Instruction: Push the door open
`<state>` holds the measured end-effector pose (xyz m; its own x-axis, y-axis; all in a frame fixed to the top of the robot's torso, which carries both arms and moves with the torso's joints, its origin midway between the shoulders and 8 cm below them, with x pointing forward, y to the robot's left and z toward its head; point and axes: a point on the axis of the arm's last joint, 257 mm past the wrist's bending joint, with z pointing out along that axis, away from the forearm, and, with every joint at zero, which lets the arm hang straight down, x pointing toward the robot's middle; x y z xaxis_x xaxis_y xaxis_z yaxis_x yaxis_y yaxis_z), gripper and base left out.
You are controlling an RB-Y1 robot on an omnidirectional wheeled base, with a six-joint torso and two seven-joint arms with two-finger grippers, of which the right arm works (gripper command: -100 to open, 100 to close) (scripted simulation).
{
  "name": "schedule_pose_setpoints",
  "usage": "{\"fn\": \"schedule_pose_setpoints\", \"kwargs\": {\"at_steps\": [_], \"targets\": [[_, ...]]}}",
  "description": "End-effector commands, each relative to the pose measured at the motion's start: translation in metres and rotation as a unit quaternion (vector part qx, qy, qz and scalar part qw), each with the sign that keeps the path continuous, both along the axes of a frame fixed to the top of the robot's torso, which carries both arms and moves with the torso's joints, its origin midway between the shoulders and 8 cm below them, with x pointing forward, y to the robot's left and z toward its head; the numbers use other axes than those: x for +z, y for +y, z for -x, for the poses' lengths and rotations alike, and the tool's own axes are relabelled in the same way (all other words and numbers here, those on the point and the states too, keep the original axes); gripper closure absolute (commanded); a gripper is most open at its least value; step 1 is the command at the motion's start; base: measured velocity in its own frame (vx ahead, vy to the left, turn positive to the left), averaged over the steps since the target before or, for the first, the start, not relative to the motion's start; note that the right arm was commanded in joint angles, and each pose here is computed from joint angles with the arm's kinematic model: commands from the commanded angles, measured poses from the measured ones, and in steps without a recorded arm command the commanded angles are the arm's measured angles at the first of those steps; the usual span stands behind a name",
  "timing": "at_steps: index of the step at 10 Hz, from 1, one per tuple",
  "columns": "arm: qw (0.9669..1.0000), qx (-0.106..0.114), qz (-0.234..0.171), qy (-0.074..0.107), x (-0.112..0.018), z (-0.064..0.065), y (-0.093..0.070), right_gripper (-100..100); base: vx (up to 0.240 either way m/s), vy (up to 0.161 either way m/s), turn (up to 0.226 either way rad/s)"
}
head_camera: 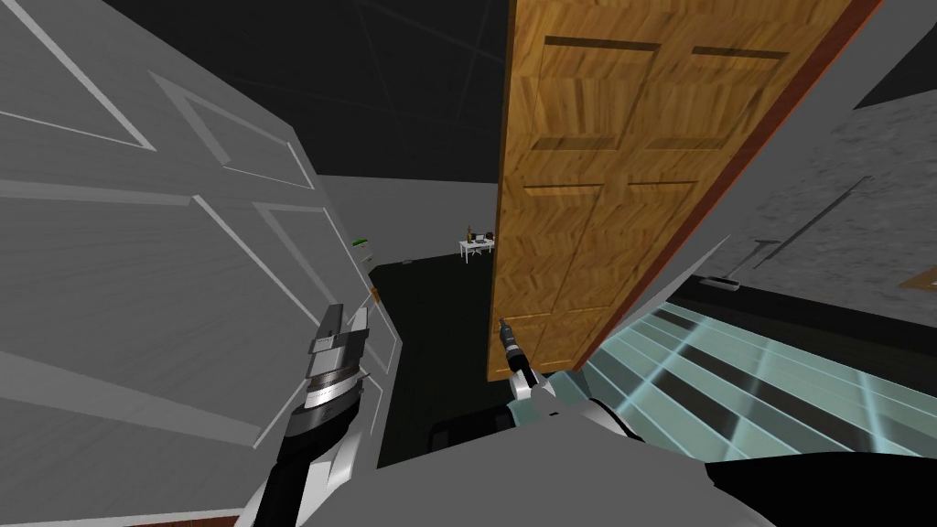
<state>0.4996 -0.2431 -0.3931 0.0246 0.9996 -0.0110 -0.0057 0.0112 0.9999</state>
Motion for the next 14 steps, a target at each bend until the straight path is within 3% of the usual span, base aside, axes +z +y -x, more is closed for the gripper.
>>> {"fn": "schedule_pose_setpoints", "kwargs": {"at_steps": [1, 4, 6, 7, 8, 9, 11, 13, 14], "targets": [[1.0000, -0.009, 0.002, 0.000, 0.000, 0.000, -0.010, 100, 0.094, 0.036, -0.031], [0.9998, -0.017, 0.003, -0.007, 0.006, -0.002, -0.019, 100, 0.130, 0.034, -0.027], [0.9998, -0.018, 0.003, 0.000, 0.000, 0.001, -0.019, 100, 0.048, -0.004, 0.008], [0.9995, -0.031, 0.005, 0.000, 0.001, 0.001, -0.033, 100, 0.133, 0.022, -0.024], [0.9995, -0.031, 0.005, -0.009, 0.008, -0.003, -0.033, 100, 0.155, 0.057, -0.064], [0.9995, -0.031, 0.005, 0.000, 0.001, 0.001, -0.033, 100, 0.083, 0.027, -0.017], [0.9988, -0.048, 0.006, 0.000, 0.001, 0.003, -0.049, 100, 0.154, 0.044, -0.038], [0.9985, -0.049, 0.006, 0.022, -0.016, 0.012, -0.049, 100, 0.091, 0.011, -0.010], [0.9985, -0.049, 0.006, 0.022, -0.016, 0.013, -0.049, 100, 0.011, -0.016, 0.010]]}}
